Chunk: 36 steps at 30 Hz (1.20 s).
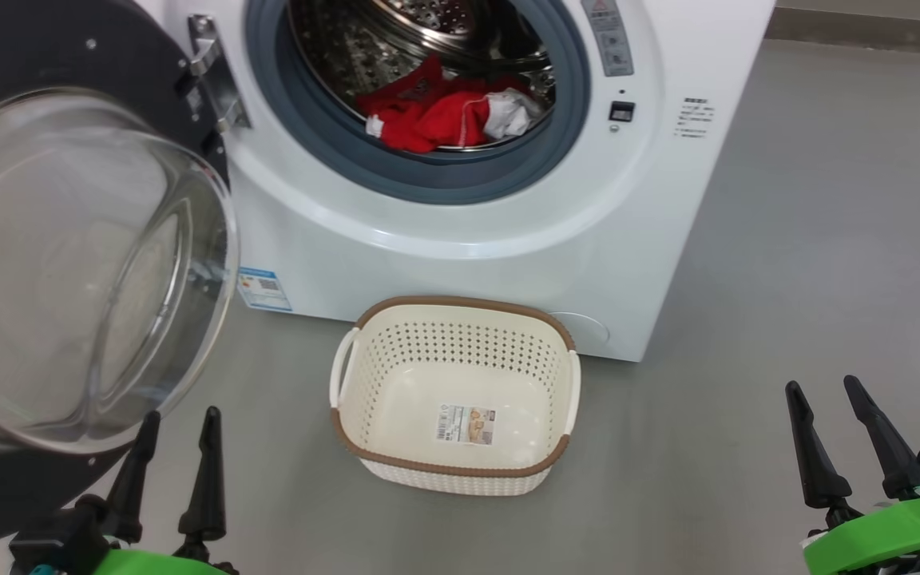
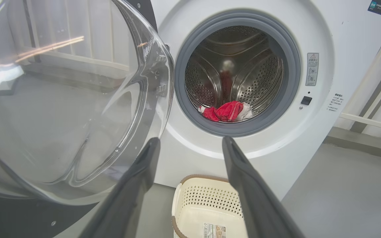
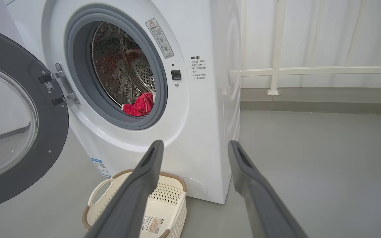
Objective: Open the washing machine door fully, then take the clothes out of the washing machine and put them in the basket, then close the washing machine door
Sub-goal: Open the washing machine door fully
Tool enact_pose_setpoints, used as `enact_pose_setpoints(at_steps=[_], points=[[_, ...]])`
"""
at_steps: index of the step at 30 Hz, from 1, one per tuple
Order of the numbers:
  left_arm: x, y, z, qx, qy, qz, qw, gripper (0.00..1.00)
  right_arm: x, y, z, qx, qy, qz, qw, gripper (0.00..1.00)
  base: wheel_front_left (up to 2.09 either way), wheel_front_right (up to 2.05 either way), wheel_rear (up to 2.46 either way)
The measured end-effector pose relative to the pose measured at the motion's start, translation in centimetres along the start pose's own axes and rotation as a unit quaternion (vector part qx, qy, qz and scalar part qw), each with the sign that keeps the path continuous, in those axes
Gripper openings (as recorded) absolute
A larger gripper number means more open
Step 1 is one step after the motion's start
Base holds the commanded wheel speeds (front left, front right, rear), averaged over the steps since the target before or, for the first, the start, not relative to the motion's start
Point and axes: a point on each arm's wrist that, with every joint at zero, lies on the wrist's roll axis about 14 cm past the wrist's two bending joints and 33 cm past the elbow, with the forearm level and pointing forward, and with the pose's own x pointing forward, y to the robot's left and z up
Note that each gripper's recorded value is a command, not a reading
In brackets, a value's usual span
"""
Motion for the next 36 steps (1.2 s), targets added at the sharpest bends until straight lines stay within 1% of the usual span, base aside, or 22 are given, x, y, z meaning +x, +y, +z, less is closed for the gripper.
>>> enact_pose_setpoints(at_steps=[11,18,26,36], points=[[0.8,-5.0,-1.4,-0.024,0.02,-0.081,0.996,1.0,-2.0,-3.2,0.9,0.003,-0.015,-0.055,0.998,1.0,0.0,0.0,0.0],[1.3,-7.1,-2.3,-0.028,0.035,-0.114,0.992,1.0,-3.7,-4.9,0.6,0.006,-0.013,-0.087,0.996,1.0,0.0,0.0,0.0],[1.8,-8.6,-3.2,-0.034,0.047,-0.133,0.989,1.0,-4.8,-6.3,0.8,0.01,-0.017,-0.114,0.993,1.0,0.0,0.0,0.0],[1.9,-9.1,-2.9,-0.034,0.043,-0.142,0.988,1.0,-4.9,-6.5,1.0,0.01,-0.021,-0.119,0.993,1.0,0.0,0.0,0.0]])
